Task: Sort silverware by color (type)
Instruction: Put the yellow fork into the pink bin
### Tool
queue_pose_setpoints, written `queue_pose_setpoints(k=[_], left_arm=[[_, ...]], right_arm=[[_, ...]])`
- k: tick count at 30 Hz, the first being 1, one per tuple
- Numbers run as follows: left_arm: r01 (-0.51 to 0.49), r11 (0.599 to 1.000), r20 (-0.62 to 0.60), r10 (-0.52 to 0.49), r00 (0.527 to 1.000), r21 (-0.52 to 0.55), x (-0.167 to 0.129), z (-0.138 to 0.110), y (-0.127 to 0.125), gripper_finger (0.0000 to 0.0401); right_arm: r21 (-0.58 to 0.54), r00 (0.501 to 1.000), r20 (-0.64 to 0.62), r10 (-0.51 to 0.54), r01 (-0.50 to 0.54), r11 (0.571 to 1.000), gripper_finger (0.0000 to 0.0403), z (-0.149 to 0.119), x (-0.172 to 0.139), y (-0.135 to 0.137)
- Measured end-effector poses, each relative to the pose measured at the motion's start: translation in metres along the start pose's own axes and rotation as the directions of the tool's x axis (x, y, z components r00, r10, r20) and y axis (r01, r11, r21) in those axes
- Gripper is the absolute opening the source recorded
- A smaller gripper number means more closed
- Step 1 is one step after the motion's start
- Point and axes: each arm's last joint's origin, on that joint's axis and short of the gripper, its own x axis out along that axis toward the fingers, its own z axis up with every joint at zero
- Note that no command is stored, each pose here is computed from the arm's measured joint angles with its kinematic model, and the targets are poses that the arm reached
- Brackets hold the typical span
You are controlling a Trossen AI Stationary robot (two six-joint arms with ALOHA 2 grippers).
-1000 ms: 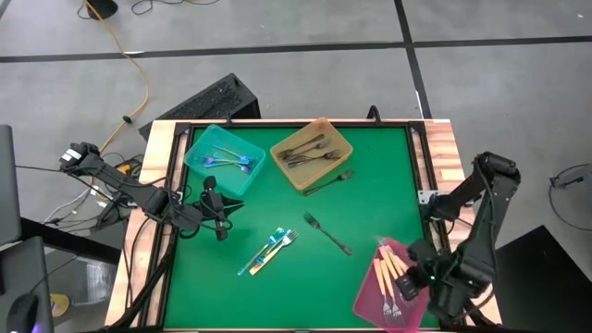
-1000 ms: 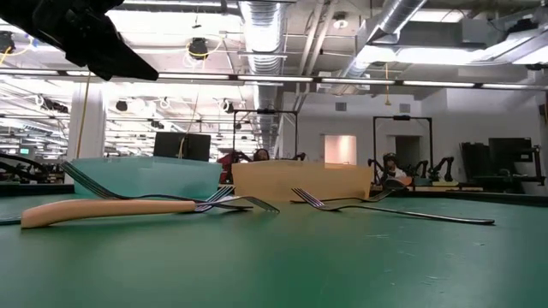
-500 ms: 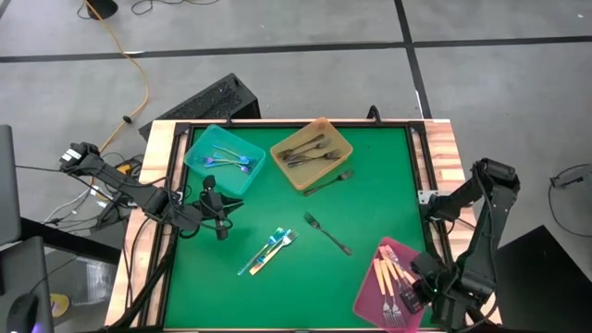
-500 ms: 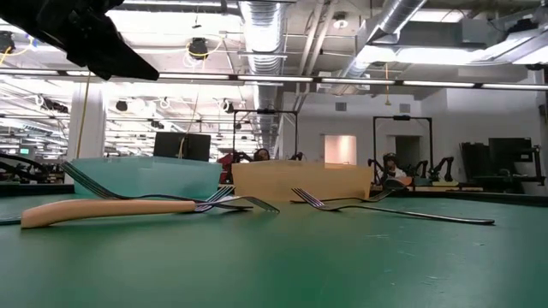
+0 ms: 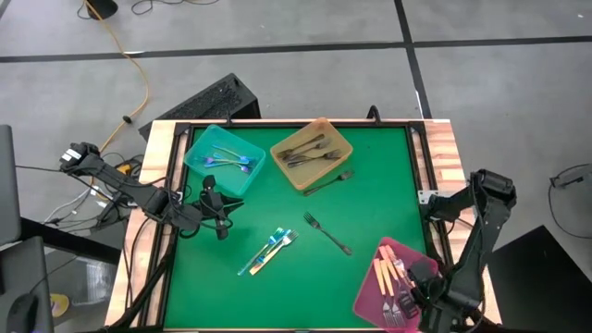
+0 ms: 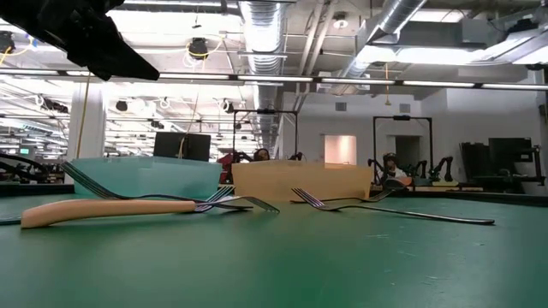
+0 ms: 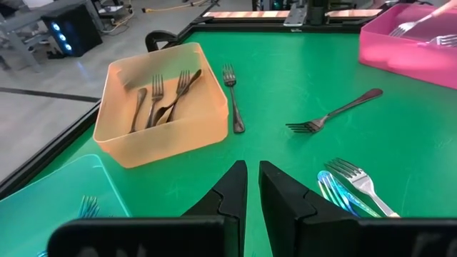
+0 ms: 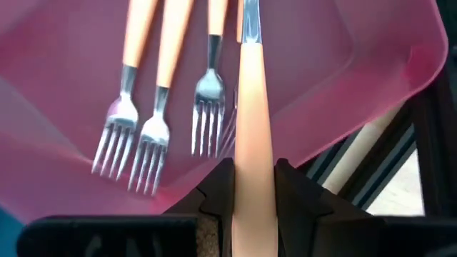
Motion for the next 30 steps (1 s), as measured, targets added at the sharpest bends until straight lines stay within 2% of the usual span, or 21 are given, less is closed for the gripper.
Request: queue_pose_setpoints(k=[9, 25, 30], left_arm=[[0.0, 1.0, 0.0, 0.0, 1.0, -0.002, 0.0, 0.0, 0.0, 0.0025], [0.0, 1.0, 0.0, 0.0, 1.0, -0.002, 0.0, 0.0, 0.0, 0.0025], [0.0, 1.0, 0.0, 0.0, 1.0, -0.002, 0.0, 0.0, 0.0, 0.0025]], right_arm=[[0.066, 0.999, 0.007, -0.032, 0.031, 0.997, 0.0103, 0.009, 0.009, 0.013], [0.144, 1.0, 0.015, 0.019, -0.02, 0.989, 0.0103, 0.026, 0.009, 0.029], [0.155, 1.0, 0.029, -0.005, 0.001, 0.988, 0.0103, 0.028, 0.016, 0.034]])
